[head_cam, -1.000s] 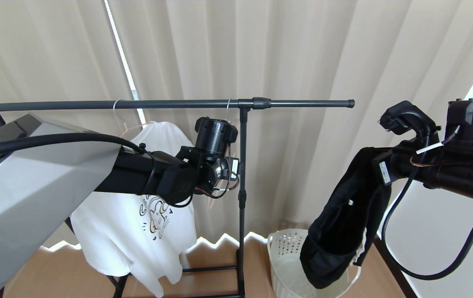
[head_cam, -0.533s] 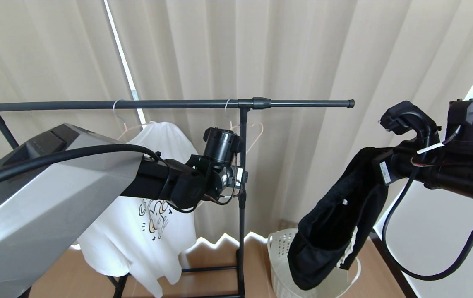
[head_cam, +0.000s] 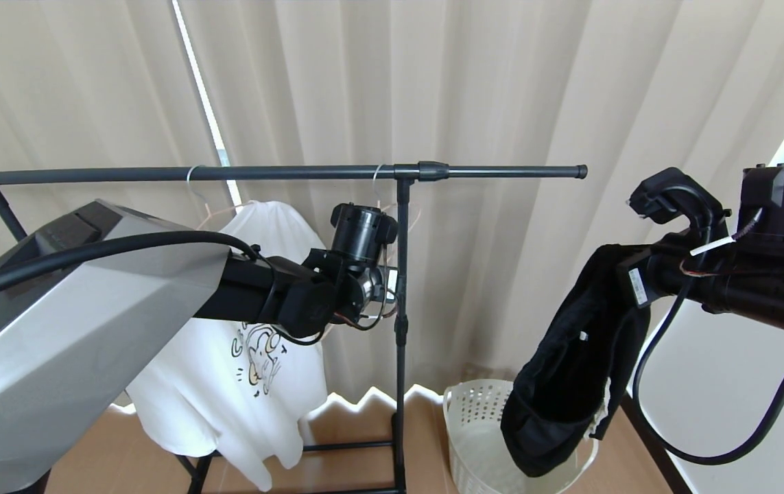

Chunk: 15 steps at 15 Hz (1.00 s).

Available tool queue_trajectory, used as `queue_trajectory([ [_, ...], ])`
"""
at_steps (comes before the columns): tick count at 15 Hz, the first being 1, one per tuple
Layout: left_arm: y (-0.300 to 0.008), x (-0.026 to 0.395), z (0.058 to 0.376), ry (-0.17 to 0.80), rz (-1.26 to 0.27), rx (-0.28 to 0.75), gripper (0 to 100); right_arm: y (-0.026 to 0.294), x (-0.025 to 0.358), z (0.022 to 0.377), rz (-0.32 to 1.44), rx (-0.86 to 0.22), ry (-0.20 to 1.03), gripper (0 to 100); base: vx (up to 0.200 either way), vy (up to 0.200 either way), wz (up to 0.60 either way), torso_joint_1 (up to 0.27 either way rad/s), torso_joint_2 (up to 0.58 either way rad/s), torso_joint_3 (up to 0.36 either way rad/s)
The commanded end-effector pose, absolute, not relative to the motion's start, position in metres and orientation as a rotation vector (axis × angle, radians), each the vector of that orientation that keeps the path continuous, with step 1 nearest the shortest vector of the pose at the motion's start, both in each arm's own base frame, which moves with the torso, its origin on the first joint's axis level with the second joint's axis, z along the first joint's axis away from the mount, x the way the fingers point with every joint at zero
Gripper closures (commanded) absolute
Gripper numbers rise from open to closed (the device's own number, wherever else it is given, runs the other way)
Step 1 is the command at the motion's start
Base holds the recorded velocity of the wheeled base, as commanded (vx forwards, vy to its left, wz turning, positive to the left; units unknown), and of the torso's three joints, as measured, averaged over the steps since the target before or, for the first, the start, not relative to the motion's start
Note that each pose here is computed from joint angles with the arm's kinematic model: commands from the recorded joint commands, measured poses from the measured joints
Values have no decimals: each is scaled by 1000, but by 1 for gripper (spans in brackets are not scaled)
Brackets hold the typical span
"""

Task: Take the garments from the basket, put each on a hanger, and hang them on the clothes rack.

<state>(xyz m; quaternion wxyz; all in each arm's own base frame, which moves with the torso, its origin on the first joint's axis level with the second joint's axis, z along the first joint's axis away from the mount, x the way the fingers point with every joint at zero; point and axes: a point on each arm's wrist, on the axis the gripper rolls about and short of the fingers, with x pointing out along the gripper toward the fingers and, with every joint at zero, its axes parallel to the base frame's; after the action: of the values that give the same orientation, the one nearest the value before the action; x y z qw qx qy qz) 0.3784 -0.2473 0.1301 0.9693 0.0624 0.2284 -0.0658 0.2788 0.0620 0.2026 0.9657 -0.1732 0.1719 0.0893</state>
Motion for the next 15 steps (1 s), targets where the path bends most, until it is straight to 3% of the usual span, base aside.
queue_trajectory([
  [1,-243,381,133,456,-121,119,0,62,279,202,181,-352,350,100,0,0,0,0,0,0],
  [10,-243,389,113,494,-130,123,0,62,279,202,181,-352,350,100,0,0,0,0,0,0],
  [11,-243,390,112,495,-130,124,100,62,279,202,181,-352,350,100,0,0,0,0,0,0],
  [15,-242,390,119,478,-126,114,100,63,282,199,183,-353,359,100,0,0,0,0,0,0],
])
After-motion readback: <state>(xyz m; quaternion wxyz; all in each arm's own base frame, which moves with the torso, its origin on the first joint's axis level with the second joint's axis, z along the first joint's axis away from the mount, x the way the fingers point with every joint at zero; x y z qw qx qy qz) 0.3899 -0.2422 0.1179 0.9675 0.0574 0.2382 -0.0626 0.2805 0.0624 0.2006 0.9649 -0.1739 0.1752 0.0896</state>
